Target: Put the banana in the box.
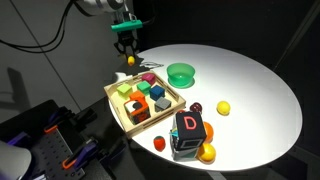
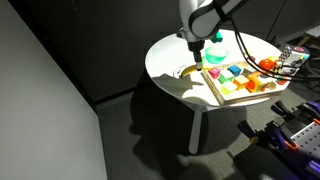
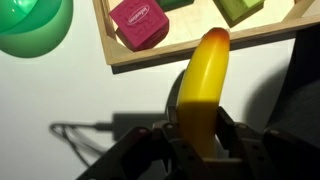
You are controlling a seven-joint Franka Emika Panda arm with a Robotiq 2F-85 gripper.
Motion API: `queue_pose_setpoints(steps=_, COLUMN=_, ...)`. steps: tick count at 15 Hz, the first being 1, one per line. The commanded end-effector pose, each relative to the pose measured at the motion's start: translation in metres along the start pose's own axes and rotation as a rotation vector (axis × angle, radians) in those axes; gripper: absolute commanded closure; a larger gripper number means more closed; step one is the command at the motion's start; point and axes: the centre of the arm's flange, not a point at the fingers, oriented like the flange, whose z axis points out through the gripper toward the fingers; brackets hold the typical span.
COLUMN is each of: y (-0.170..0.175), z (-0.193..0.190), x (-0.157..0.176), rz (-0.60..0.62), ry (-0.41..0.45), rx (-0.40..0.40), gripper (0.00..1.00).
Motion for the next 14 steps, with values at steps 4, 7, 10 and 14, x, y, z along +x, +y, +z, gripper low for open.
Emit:
queue_pose_setpoints(steps=4, y=-0.013, z=-0.017, x=-0.05, rz=0.168, ry=0.043, rx=-0.004, gripper=0.85)
queue_pose_setpoints(steps=7, y=-0.011, z=-0.016, x=-0.073, rz=0.273, ry=0.078, rx=0.001, gripper=0.85)
queue_pose_setpoints(steps=10, y=-0.004, z=-0.011, x=-0.1, rz=0.382, ry=0.104, rx=0.014, gripper=0.85)
queue_pose_setpoints(steps=14, y=0.003, z=0.0, x=-0.135, rz=0.542, ry=0.147, rx=0.048, gripper=0.85)
